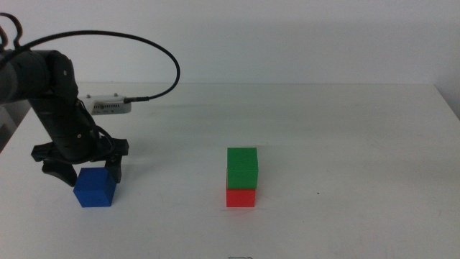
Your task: Stack red cubes first, then green, then blue cubes in a specific spot.
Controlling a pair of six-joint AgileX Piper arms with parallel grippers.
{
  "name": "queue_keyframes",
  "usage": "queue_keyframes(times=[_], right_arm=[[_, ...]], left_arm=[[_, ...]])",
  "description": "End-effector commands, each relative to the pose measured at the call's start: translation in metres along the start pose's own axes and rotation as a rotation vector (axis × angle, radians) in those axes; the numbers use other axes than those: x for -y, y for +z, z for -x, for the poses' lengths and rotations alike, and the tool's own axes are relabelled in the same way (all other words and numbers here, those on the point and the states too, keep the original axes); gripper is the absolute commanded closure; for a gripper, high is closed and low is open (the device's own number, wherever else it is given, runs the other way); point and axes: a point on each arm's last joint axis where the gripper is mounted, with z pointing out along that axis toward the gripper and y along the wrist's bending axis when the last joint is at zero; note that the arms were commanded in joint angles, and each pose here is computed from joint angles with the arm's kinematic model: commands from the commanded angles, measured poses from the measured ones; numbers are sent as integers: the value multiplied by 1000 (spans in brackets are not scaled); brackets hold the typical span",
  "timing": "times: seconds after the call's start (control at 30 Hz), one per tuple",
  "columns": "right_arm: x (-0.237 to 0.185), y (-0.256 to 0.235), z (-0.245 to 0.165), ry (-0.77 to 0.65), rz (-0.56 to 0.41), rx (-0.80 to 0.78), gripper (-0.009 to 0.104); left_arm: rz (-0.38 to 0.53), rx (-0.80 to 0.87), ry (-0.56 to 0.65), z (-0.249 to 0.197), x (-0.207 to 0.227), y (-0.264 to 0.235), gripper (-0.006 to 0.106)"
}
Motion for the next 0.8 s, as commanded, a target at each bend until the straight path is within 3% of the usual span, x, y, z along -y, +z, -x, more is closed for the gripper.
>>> queue_keyframes(times=[0.0,0.17,0.4,0.5,0.7,0.77], right_arm=[[3,-4,11,-14,-28,82,1],[3,-4,11,-14,-28,82,1],[3,-4,11,-14,-28,82,1],[3,-4,11,-14,-28,82,1],[3,-4,11,-14,-28,82,1],[3,-4,11,-14,-28,82,1]], left_arm=[[-8,58,9,4,3,-20,12],[-8,37,7,4,3,-16,32],[-13,3,-23,-3,3,-32,87],[-27,7,-66,-12,11,-60,102],[22,102,-82,-24,70,-126,102],[-14,155,-91,-28,99,-143,102]])
